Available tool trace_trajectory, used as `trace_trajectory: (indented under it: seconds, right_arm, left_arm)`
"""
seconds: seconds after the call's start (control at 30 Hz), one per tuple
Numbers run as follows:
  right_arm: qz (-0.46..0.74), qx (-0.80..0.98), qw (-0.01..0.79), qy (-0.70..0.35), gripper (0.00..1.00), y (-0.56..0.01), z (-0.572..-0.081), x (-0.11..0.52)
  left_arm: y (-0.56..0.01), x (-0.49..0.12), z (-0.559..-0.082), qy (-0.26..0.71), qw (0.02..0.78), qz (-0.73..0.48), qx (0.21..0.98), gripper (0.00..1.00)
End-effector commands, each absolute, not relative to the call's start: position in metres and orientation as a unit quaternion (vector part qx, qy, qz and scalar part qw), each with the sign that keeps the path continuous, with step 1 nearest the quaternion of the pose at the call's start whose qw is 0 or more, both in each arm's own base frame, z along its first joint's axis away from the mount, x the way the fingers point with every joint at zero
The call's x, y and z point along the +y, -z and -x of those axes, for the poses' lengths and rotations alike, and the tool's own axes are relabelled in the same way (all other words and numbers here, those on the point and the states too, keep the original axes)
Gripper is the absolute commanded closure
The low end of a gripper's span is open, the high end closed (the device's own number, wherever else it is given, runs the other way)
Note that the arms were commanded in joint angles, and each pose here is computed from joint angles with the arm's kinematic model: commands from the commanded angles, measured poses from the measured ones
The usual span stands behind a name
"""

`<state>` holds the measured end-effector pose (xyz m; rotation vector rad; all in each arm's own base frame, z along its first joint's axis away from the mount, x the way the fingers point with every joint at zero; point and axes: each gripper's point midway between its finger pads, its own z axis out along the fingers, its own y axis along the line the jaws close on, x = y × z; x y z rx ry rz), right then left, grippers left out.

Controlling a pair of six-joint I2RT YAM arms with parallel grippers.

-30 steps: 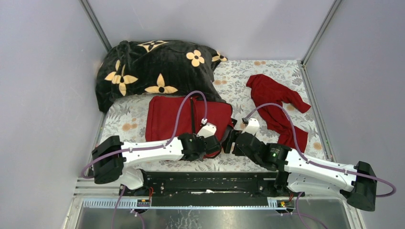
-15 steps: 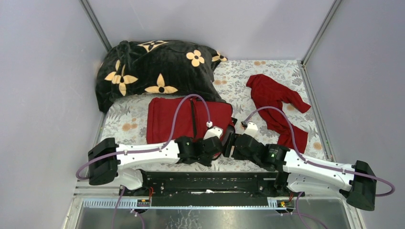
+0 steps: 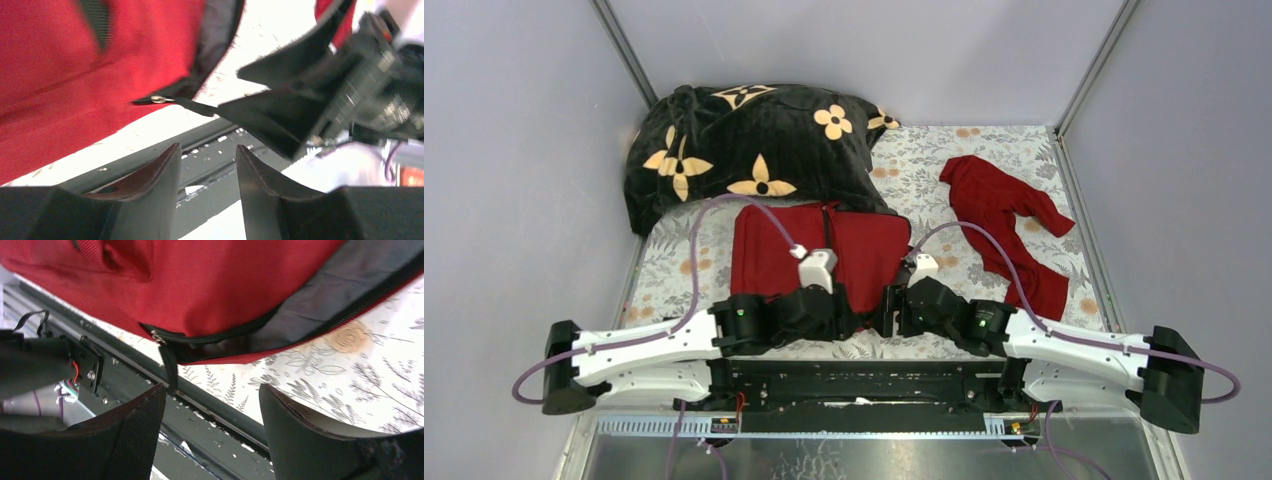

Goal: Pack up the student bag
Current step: Zip the student bag at the center of the board.

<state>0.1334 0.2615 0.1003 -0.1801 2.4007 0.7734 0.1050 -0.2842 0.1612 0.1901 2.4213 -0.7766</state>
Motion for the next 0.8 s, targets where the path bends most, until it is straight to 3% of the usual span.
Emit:
trace_trajectory:
  seconds: [0.0,0.23,0.5,0.77]
  right_arm:
    - [0.136,0.874,0.3,-0.356,0.25,-0.115,-0.126,0.295]
    - [0.198,0.879,0.298,-0.314,0.22,-0.113,-0.131,0.302]
    - [0.243,0.863,0.248,-0.368,0.3,-0.115,-0.114,0.334]
    - [0.25,0.868,0.245,-0.353,0.35,-0.109,-0.119,0.341]
  left_arm:
    - [-0.137,-0.243,-0.129,0.262,0.306,0.08,0.912,0.49]
    - [-0.125,-0.231,-0.13,0.267,0.297,0.13,0.908,0.53]
    - [-0.114,-0.219,-0.135,0.246,0.307,0.159,0.906,0.56]
    - [-0.113,-0.217,-0.137,0.254,0.308,0.166,0.902,0.56]
